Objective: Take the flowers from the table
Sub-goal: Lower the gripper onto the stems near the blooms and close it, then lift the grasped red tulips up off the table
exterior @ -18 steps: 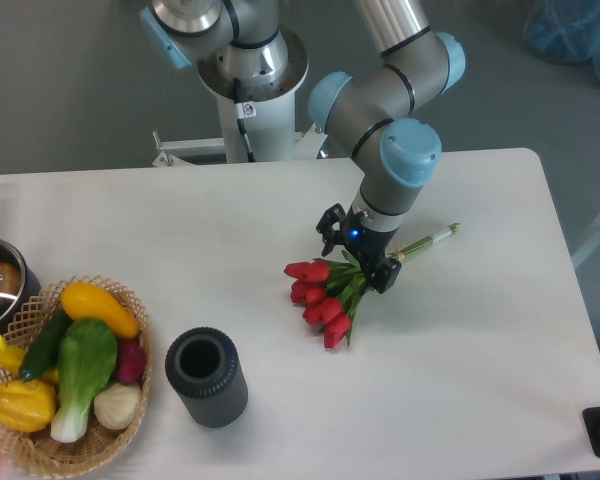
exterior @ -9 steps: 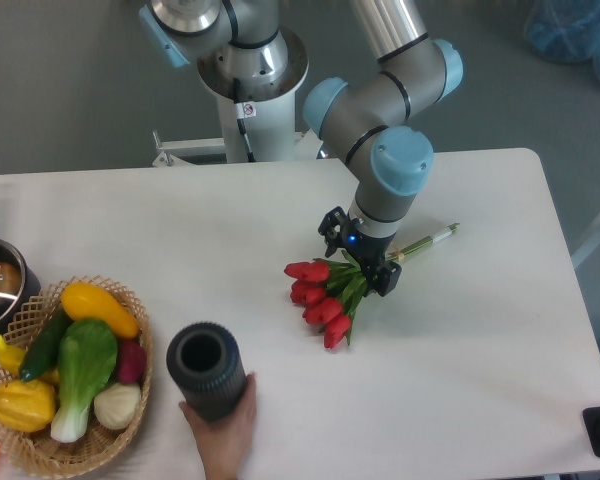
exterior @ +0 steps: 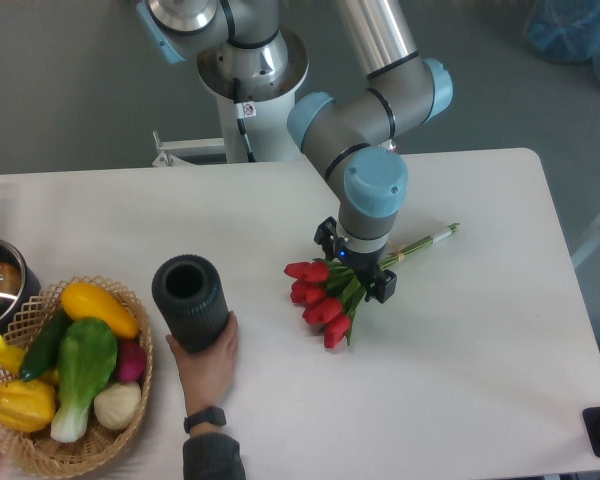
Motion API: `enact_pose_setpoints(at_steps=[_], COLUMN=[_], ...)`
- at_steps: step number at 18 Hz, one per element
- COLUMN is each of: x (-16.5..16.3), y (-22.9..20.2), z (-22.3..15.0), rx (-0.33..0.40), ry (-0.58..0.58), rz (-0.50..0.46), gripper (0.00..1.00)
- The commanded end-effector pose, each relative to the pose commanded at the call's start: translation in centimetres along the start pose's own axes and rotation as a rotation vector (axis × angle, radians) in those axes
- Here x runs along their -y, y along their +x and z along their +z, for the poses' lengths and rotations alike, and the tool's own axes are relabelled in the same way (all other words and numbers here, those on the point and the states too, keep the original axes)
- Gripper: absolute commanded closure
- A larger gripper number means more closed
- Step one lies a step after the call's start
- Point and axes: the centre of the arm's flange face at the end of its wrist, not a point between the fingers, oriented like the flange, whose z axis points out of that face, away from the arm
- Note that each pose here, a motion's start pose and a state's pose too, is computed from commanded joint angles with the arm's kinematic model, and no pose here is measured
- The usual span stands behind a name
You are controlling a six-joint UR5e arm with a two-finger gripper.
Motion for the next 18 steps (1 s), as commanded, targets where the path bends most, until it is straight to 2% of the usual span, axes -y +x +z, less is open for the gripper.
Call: enact_pose_setpoints(at_steps=[2,3,4,8,10,11,13,15,18], x=[0.1,0.2,0.3,0.0,-0.2,-0.3,-0.4,-0.3,0.0], y=[0.0,0.0,0.1,0.1,0.2,0.1,0.1,-0.2,-1.2], z=[0.3,0.4,0.4,0.5,0.3,0.3,-0.1,-0.5,-1.8], rx=[-0.004,-0.006,-0.006,-0.001,0.019,0.019,0.026,0.037,0.063], ry=[-0.001,-0.003,-0.002,-0.030,-0.097,-0.097,-0.100,-0.094,-0.084], rz=[-0.015,-0.017,-0.014,-0.015,-0.010,-0.012,-0.012,-0.013,-0.015], gripper=[0.00,0.04,0.12,0.67,0.88,0.88,0.96,1.00,1.00])
